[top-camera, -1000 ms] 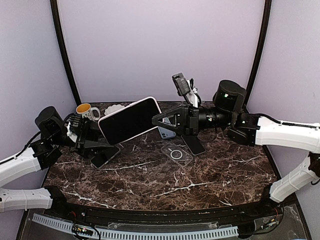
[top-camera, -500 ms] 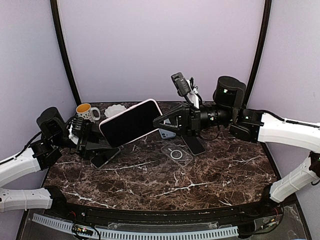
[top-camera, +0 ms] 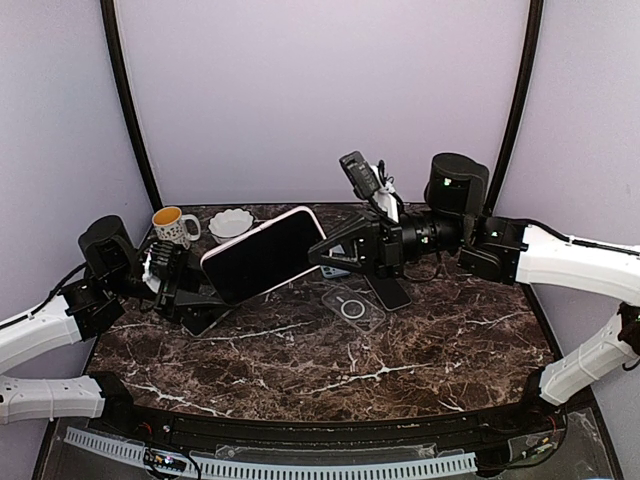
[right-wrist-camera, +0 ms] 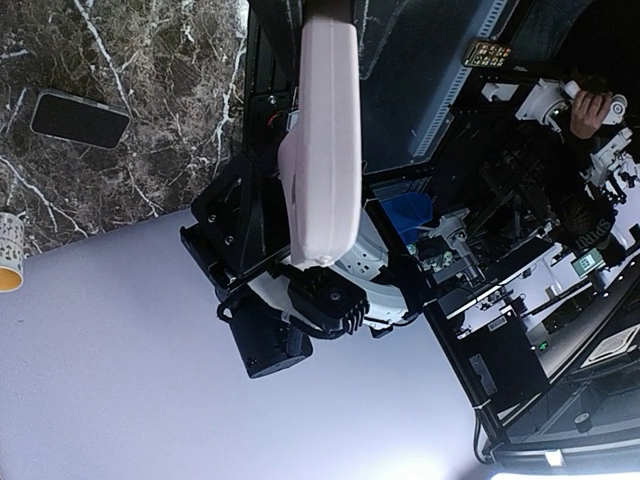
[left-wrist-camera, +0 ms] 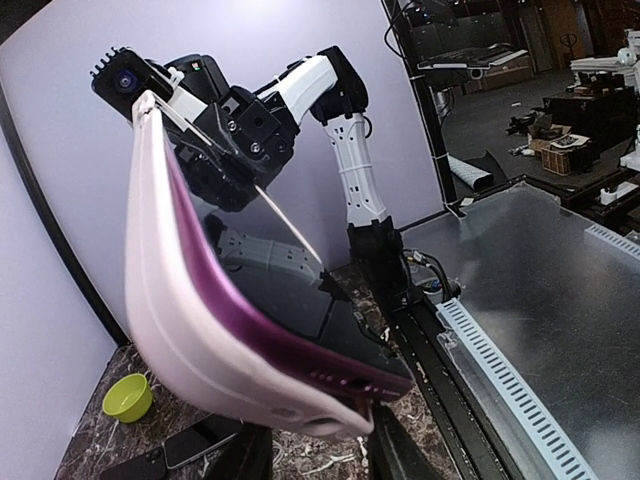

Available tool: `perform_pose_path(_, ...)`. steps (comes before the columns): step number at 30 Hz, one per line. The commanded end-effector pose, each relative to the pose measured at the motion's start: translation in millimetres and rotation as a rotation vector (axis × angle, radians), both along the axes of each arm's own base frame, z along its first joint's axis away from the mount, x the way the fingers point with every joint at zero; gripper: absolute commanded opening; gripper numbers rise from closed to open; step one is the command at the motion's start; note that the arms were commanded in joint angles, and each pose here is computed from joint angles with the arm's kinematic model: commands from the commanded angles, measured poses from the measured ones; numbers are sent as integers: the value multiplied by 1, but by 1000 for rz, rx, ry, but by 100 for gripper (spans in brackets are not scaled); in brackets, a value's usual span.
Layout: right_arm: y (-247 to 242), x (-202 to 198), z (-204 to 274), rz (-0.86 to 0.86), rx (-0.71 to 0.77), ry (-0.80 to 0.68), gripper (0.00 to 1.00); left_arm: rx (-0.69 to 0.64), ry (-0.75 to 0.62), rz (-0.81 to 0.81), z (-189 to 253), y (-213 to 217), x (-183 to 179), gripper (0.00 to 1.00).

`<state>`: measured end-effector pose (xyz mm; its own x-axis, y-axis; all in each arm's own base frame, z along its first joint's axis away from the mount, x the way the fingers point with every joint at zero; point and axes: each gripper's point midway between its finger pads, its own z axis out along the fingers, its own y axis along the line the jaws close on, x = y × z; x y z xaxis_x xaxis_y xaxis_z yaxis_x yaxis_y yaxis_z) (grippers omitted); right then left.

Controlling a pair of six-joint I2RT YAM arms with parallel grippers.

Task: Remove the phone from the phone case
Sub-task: Remove the bottom left corner of the phone case.

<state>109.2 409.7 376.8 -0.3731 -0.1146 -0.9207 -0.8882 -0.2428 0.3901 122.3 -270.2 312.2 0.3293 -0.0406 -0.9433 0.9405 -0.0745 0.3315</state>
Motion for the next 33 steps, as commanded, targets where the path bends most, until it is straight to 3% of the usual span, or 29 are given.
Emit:
perform_pose_path(1,-20,-54,23,260,47,-27,0,-10,-25,113,9,1,23,37)
perform_pose_path(6,-19,-35,5,109,-31,-148,0,33,-49,104,1,1,22,52)
perform_pose_path(10,-30,-23,-17,18,-87,-274,0,133,-42,75,-21,2,18,58)
perform_pose_path(21,-50,-25,-45,7,-131,-532,0,227,-112,-32,-62,6,-2,57)
perform_pose_path(28,-39,-16,-49,6,-154,-583,0,309,-138,-66,-89,-8,-12,55)
perform_pose_path(33,-29,-16,-50,33,-145,-593,0,290,-179,-81,-92,-16,-19,50)
